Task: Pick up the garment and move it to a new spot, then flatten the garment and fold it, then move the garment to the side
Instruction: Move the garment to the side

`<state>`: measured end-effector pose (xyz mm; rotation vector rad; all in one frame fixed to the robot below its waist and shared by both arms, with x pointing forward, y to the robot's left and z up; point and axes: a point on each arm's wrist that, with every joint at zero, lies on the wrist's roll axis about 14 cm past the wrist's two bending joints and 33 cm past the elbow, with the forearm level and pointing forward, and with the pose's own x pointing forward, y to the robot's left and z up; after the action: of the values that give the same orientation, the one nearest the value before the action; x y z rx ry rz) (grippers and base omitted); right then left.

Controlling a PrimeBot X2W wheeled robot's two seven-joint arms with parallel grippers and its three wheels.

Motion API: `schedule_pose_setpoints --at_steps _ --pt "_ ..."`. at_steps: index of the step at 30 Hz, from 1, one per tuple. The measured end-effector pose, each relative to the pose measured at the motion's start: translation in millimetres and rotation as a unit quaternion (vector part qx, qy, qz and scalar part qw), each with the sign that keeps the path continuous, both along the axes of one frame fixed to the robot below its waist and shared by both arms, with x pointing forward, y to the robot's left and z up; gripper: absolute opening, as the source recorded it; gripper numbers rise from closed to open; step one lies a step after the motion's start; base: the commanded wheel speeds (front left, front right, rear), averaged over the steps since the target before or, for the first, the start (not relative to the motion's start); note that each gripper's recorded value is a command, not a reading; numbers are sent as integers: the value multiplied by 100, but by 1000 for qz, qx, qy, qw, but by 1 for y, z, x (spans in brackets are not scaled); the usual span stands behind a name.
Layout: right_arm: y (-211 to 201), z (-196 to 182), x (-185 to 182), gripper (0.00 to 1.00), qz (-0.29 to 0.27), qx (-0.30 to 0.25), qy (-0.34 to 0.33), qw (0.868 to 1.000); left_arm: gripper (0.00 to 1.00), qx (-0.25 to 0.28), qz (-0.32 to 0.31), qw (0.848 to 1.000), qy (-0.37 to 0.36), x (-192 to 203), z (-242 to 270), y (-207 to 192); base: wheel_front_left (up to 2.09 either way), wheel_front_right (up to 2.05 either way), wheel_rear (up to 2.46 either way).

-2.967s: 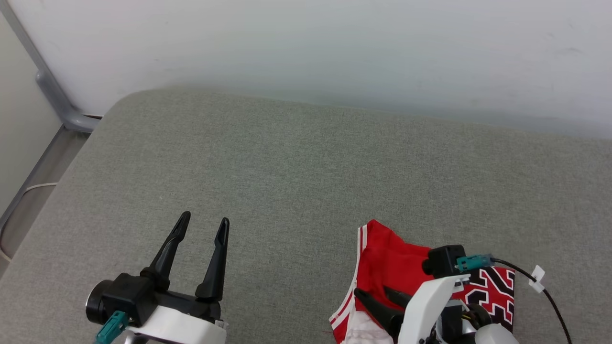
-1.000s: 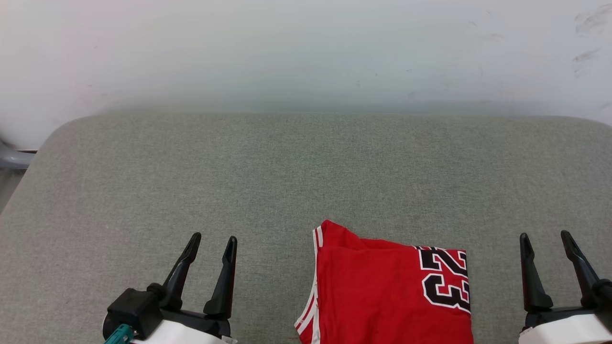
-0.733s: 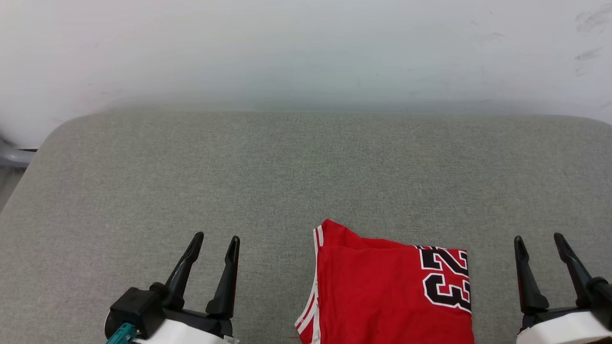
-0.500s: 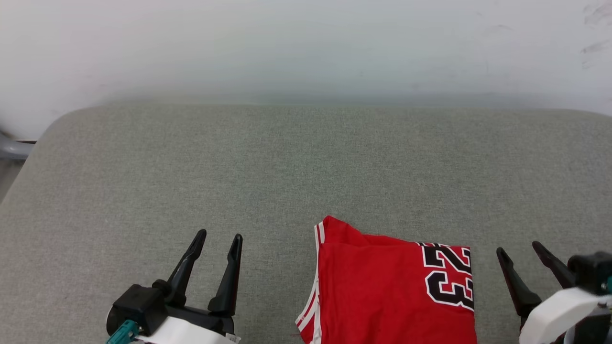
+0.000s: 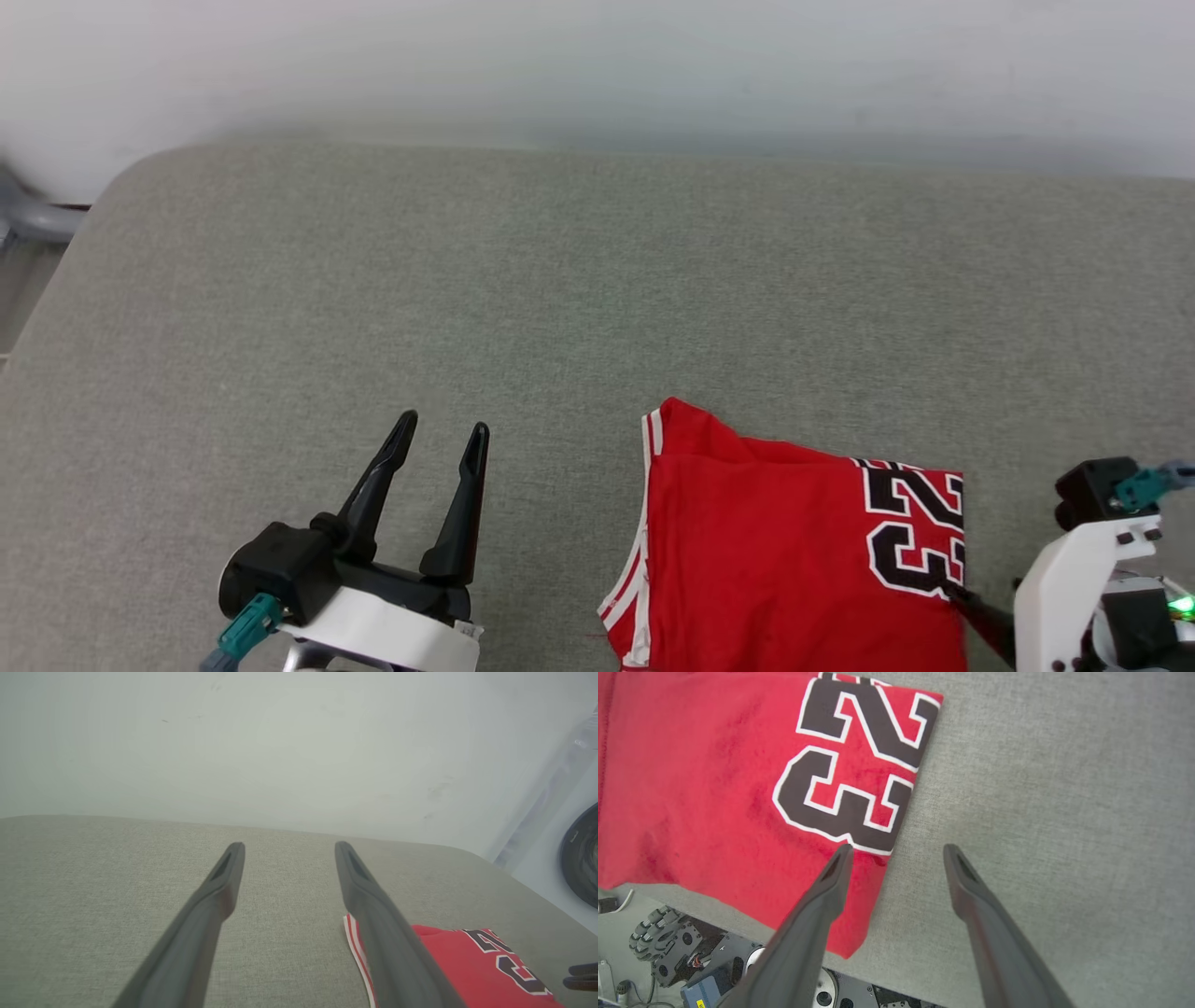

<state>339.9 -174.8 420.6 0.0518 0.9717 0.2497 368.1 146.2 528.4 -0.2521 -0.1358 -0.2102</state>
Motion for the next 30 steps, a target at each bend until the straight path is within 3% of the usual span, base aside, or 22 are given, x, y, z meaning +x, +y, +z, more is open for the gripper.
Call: schedule_pose_setpoints --at_steps 15,17,18,24,27,30 --pt "43 -58 3 100 53 0 90 995 100 11 26 999 19 7 -12 18 0 0 0" --pt "44 -61 2 9 65 -9 88 994 100 12 26 999 19 7 -12 18 0 0 0" --pt "45 -62 1 0 70 -11 86 994 100 12 26 999 19 7 -12 17 0 0 0" --pt "45 -58 4 0 89 -23 59 994 100 11 18 1000 12 7 -8 12 0 0 0" --pt "36 -49 13 0 105 -54 26 993 100 9 8 1000 8 9 -6 6 0 0 0" --pt "1 -29 32 0 118 -126 -22 985 100 6 -12 1000 6 14 -5 -6 0 0 0"
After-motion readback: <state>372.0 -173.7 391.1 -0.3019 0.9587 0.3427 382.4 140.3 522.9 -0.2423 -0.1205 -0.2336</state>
